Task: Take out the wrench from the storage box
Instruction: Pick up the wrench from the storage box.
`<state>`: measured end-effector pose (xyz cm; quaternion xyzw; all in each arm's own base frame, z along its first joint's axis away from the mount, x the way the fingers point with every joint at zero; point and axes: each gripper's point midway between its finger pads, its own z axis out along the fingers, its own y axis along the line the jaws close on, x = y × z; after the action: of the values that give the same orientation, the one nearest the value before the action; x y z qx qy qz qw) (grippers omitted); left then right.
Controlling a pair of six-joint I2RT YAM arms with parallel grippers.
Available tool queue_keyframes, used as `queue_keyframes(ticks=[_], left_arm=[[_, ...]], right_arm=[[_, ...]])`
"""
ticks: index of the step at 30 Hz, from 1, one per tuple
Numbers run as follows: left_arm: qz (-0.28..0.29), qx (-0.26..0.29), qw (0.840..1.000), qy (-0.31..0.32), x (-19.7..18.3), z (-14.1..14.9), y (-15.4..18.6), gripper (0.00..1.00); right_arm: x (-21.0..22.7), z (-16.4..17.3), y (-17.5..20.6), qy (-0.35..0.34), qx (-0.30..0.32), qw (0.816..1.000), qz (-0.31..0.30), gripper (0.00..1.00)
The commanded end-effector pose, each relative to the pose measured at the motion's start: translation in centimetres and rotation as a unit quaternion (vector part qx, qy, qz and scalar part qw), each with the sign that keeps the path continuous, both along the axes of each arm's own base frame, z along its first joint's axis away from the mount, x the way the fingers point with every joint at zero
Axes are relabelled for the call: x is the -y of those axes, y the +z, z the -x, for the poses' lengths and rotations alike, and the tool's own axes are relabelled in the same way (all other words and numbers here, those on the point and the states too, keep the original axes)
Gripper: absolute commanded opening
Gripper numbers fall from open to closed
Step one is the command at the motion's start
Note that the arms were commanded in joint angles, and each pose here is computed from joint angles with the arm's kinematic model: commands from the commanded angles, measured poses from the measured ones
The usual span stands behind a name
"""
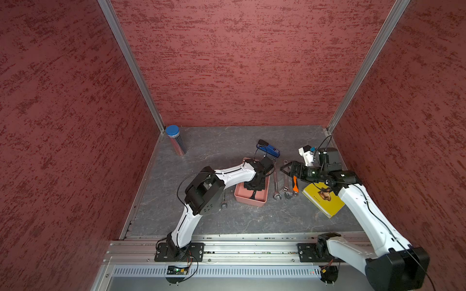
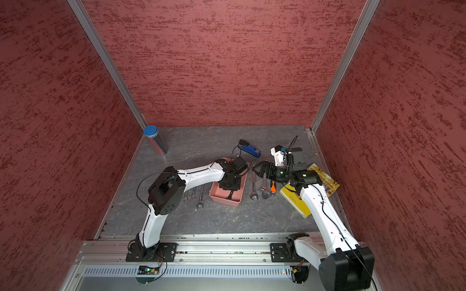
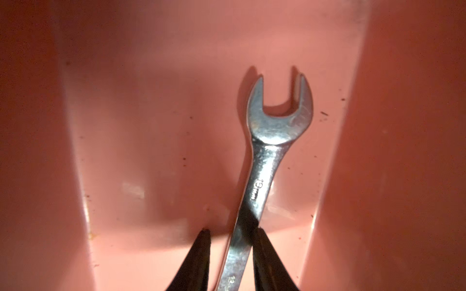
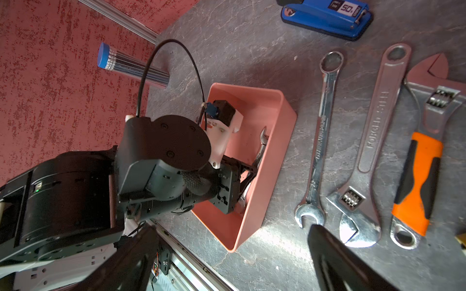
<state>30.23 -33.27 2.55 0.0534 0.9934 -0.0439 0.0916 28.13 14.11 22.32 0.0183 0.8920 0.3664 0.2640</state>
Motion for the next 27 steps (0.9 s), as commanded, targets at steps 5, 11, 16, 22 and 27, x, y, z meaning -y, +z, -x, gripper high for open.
queue_keyframes(ticks=[5, 11, 16, 22, 27], left_arm=[[-0.034, -0.001, 0.999, -0.003, -2.5, -0.5, -0.2, 0.31], [-0.020, -0.006, 0.999, -0.027, -0.9, -0.6, 0.1, 0.36], [-0.021, -0.017, 0.999, -0.022, -1.0, -0.6, -0.6, 0.35], [-0.044, -0.039, 0.998, -0.015, -1.6, 0.2, -2.6, 0.33], [-0.072, -0.054, 0.996, -0.011, -2.0, 0.8, -4.0, 0.29]], right_arm=[[0.2, -0.1, 0.9, -0.004, 0.016, 1.000, 0.003, 0.98], [0.2, -0.2, 1.1, -0.004, 0.017, 1.000, 0.002, 0.98], [0.3, -0.2, 0.8, -0.004, 0.013, 1.000, 0.003, 0.98], [0.2, -0.2, 0.8, -0.003, 0.014, 1.000, 0.003, 0.98], [0.2, -0.2, 0.9, -0.003, 0.014, 1.000, 0.002, 0.98]])
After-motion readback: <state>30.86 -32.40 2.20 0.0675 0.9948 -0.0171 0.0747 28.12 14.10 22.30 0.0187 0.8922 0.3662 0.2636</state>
